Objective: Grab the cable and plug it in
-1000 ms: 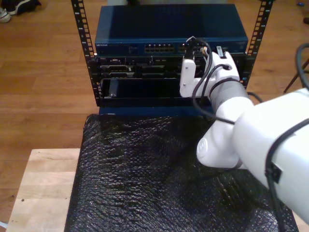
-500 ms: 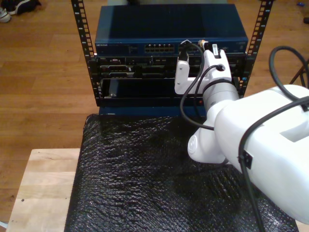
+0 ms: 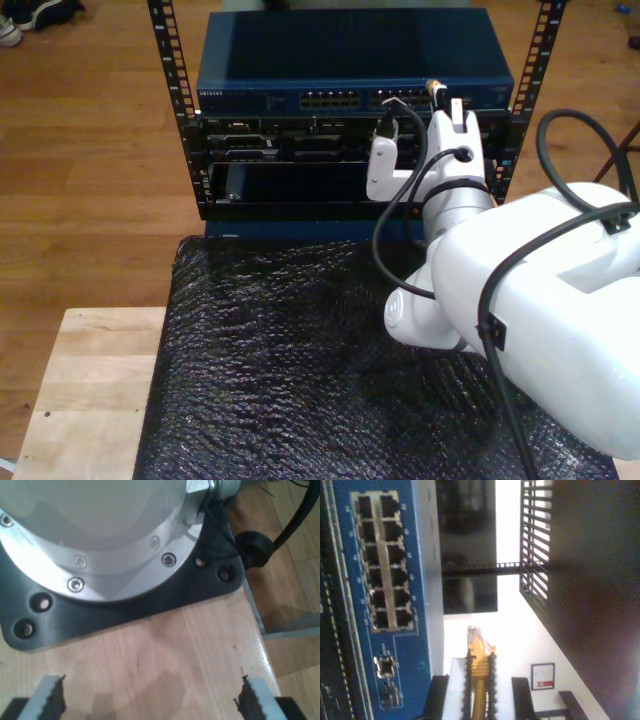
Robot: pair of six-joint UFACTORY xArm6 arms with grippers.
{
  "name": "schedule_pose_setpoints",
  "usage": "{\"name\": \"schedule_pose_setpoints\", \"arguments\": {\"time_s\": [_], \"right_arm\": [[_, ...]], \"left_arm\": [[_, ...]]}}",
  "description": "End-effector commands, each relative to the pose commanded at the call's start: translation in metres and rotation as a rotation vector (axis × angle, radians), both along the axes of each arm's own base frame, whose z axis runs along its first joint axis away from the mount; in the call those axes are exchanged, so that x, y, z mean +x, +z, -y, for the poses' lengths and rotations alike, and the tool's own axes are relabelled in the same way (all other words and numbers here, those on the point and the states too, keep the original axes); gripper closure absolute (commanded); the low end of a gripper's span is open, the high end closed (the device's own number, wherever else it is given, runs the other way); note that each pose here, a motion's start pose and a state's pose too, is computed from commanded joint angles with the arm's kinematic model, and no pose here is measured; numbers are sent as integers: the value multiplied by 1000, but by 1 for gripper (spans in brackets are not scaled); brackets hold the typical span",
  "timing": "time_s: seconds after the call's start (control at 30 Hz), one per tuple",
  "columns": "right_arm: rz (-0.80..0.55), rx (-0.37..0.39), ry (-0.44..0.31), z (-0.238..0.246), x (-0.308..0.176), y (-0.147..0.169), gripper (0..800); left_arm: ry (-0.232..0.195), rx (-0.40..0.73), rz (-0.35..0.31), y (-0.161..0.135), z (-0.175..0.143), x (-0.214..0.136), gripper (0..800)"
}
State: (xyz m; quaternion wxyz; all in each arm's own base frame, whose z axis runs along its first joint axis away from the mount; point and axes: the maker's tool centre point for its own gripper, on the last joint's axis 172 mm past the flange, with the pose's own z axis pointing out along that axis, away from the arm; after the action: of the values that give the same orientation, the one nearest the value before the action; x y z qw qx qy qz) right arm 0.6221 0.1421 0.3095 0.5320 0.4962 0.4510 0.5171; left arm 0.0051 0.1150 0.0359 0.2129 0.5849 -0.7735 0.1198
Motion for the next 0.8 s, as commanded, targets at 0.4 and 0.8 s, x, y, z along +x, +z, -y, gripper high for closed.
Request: {"name": "schedule_pose_setpoints", "arguments": {"time_s": [0.4,0.8], "right_arm": [[-32,-13,-18,-4,-5,-32,800],[-6,-2,-20,-9,7,-28,800]], "left_arm": [[0,-1,0,0,1,0,0],[0,-1,0,0,1,0,0]]}}
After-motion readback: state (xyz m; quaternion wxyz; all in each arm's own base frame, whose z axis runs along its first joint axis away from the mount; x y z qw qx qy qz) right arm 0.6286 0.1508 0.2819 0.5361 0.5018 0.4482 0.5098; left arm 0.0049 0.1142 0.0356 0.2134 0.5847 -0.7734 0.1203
